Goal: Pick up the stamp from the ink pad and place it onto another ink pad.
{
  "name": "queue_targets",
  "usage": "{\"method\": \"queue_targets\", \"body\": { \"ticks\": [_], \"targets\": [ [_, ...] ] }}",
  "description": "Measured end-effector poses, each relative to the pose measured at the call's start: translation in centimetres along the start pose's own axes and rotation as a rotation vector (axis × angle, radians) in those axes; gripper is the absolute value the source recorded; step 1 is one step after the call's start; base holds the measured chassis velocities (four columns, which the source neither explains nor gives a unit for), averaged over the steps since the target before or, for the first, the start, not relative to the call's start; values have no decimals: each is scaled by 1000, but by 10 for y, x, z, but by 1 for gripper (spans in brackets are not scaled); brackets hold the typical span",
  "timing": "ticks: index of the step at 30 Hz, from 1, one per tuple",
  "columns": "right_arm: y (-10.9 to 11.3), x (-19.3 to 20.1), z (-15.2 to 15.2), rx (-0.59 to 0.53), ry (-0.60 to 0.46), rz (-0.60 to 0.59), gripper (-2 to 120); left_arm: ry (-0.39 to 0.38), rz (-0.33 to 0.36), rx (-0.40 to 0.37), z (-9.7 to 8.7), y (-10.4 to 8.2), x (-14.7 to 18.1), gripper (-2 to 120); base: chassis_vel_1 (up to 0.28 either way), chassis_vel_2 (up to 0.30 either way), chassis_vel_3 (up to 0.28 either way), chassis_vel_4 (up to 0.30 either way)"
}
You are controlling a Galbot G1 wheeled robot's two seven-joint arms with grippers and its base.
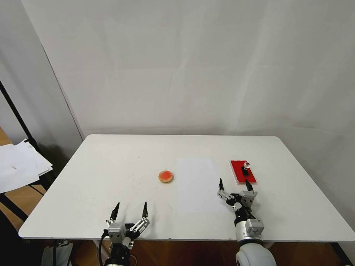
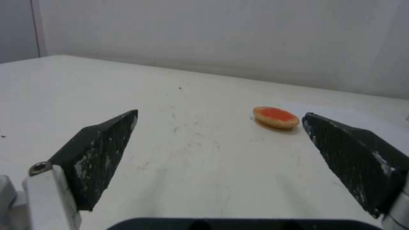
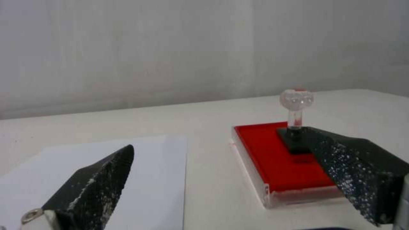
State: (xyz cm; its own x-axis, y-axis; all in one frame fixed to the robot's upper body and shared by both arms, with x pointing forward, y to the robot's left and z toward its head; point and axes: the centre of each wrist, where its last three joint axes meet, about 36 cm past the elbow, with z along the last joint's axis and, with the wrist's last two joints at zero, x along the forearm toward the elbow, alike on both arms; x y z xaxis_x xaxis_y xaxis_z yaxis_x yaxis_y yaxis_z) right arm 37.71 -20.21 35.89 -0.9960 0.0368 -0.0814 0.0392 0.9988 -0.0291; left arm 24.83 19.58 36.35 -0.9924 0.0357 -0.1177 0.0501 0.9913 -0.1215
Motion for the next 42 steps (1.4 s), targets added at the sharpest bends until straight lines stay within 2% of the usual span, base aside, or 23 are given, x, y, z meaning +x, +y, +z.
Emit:
{"method": "queue_targets", "body": {
  "ticks": [9, 24, 28, 33, 42],
  "targets": [
    [-17, -30, -6, -4, -31, 39, 100, 0, 0, 0, 0, 0, 0, 102, 0, 0, 0, 0],
    [-32, -31, -10, 24, 5, 54, 100, 0, 0, 0, 0, 0, 0, 102, 0, 0, 0, 0],
    [-38, -37, -23, 18, 7, 60, 100, 0, 0, 0, 0, 0, 0, 102, 0, 0, 0, 0],
    [-39, -39, -27, 17, 3, 56, 100, 0, 0, 0, 0, 0, 0, 102, 0, 0, 0, 0],
    [-28, -53, -30, 4, 29, 31, 100, 0, 0, 0, 0, 0, 0, 102, 0, 0, 0, 0]
  ]
}}
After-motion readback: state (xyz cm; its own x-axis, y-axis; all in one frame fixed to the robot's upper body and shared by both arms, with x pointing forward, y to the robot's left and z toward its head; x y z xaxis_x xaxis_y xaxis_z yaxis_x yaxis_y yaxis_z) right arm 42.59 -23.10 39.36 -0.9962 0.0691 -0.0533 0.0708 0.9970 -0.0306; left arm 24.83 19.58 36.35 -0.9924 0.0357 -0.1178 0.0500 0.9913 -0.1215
